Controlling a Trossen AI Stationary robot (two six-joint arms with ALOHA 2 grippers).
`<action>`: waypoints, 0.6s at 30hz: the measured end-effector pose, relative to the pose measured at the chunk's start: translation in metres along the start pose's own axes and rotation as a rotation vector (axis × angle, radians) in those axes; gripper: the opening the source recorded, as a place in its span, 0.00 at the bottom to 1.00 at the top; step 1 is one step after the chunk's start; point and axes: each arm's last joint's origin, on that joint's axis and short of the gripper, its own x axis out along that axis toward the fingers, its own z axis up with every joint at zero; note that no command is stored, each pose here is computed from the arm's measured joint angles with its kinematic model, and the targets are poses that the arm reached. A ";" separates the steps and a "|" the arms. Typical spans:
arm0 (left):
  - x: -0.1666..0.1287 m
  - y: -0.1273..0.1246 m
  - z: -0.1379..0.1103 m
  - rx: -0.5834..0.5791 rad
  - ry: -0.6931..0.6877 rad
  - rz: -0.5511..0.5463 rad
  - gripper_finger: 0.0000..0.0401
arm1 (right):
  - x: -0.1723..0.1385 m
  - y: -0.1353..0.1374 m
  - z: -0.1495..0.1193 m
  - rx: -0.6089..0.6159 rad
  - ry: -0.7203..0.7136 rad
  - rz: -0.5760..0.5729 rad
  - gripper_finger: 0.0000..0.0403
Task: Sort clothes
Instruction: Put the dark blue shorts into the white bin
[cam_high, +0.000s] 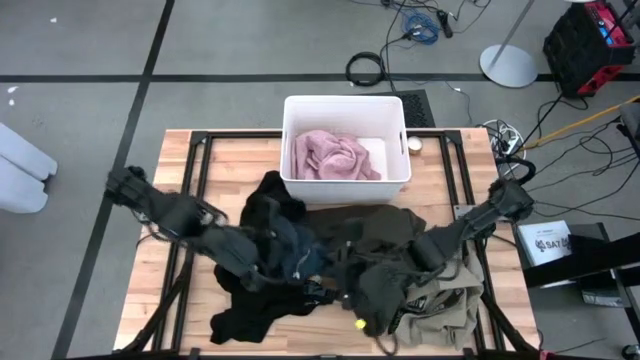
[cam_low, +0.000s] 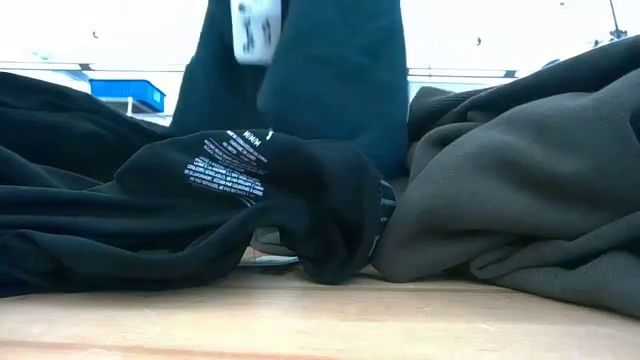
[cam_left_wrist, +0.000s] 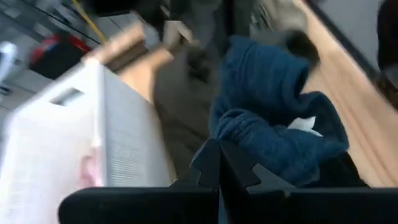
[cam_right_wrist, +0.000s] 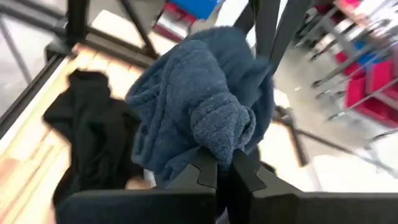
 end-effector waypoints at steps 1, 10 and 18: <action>0.010 -0.007 -0.001 0.013 0.032 -0.007 0.00 | 0.006 0.003 -0.003 0.000 0.016 0.020 0.00; 0.041 -0.041 -0.001 0.076 0.027 -0.052 0.00 | 0.037 0.029 -0.020 -0.077 0.099 0.041 0.04; 0.066 -0.075 -0.019 0.027 0.057 -0.092 0.00 | 0.060 0.054 -0.034 -0.147 0.144 0.037 0.21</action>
